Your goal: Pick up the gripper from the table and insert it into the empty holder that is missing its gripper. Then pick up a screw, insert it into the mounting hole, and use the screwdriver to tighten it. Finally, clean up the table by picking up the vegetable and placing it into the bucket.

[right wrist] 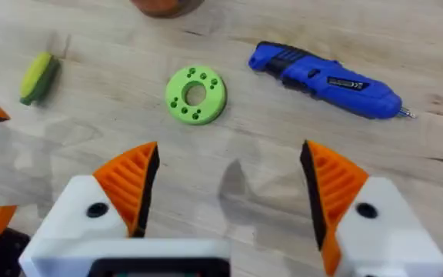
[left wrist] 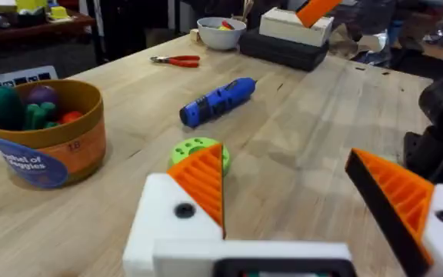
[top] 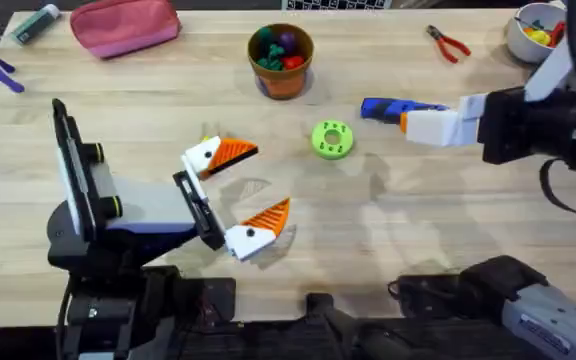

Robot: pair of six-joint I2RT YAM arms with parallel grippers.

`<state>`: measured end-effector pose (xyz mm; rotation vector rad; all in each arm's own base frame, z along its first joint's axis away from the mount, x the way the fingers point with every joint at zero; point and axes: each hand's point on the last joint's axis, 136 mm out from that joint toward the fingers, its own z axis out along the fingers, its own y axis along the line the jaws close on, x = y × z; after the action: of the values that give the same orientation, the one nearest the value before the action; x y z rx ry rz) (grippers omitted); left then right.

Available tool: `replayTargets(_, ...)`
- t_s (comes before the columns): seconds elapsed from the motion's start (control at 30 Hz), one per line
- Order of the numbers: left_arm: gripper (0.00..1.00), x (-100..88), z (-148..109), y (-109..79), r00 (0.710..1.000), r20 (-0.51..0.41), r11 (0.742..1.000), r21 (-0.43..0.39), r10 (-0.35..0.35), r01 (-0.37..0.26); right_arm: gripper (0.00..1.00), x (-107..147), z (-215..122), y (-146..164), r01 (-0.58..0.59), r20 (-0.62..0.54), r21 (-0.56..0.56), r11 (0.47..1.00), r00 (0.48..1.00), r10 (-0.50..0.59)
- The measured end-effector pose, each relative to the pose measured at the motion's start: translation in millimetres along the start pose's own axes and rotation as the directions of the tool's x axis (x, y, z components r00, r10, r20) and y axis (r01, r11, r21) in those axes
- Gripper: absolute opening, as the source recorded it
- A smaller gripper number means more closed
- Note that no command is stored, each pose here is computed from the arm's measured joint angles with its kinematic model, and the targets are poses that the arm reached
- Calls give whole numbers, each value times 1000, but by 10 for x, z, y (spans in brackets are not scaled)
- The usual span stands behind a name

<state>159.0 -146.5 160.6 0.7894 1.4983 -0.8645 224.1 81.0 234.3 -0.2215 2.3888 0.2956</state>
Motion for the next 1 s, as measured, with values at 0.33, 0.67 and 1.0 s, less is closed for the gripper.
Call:
replayTargets(0.33,985,-130,-53,316,992,54,976,-181,-115,123,994,-32,-2,5,-9,14,-2,1000,1000,9)
replayTargets(0.67,985,-643,-541,592,969,-52,803,-572,-242,170,993,-111,-4,16,-9,45,-7,1000,999,10)
replayTargets(1.0,985,-869,-924,756,790,-252,601,-779,-560,178,993,-111,0,15,-10,44,-7,1000,999,10)
